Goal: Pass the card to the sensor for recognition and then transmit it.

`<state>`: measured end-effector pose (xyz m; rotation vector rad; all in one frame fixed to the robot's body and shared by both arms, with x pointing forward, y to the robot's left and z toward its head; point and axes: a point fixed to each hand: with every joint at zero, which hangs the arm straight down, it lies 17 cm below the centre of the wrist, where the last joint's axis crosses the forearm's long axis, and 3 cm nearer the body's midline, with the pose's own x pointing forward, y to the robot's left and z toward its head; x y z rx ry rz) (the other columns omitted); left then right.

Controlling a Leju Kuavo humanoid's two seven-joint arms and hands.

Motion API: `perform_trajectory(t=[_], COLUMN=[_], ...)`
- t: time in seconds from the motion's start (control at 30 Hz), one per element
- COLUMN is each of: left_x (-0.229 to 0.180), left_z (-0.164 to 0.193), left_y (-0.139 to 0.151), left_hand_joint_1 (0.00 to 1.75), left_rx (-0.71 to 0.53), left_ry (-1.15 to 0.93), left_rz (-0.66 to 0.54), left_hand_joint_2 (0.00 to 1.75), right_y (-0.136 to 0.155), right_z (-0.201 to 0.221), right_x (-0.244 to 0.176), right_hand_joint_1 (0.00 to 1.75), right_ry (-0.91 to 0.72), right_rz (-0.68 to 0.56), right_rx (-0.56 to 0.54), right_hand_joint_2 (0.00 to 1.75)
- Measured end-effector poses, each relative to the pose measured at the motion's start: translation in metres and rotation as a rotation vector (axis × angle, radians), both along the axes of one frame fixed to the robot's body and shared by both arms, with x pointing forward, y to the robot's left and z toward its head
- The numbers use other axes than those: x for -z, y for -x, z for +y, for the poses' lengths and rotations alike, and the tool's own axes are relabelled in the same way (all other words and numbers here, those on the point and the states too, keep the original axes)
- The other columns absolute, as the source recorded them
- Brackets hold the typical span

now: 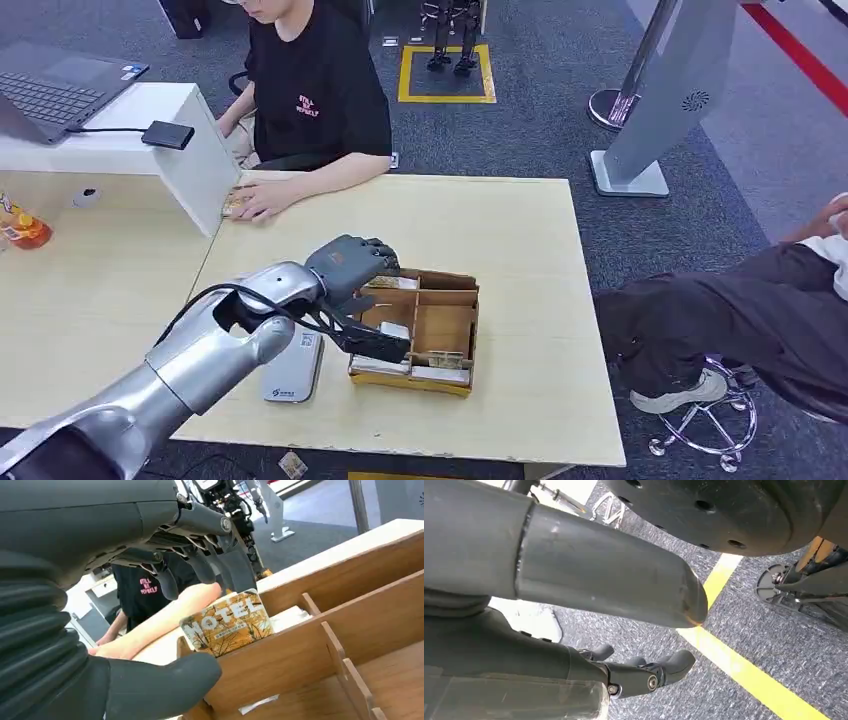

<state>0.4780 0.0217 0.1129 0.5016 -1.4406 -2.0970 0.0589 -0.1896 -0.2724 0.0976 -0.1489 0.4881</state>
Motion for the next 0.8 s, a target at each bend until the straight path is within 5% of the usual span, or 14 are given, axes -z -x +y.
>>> perform_trajectory(t=[0.8], left_x=[0.0089], left_z=[-0.0034], left_y=[0.0009], left_hand_joint_1=[0.63], left_rx=[-0.011], left_ry=[-0.049], left_rz=[-0.108], left_hand_joint_2=[1.75], right_y=[0.0001], right_z=[0.0000], right_x=[0.0000], right_hand_joint_1=[0.00], right_ry=[0.000], right_rz=[0.002], right_rx=[0.005], right_hand_joint_2=[0.00])
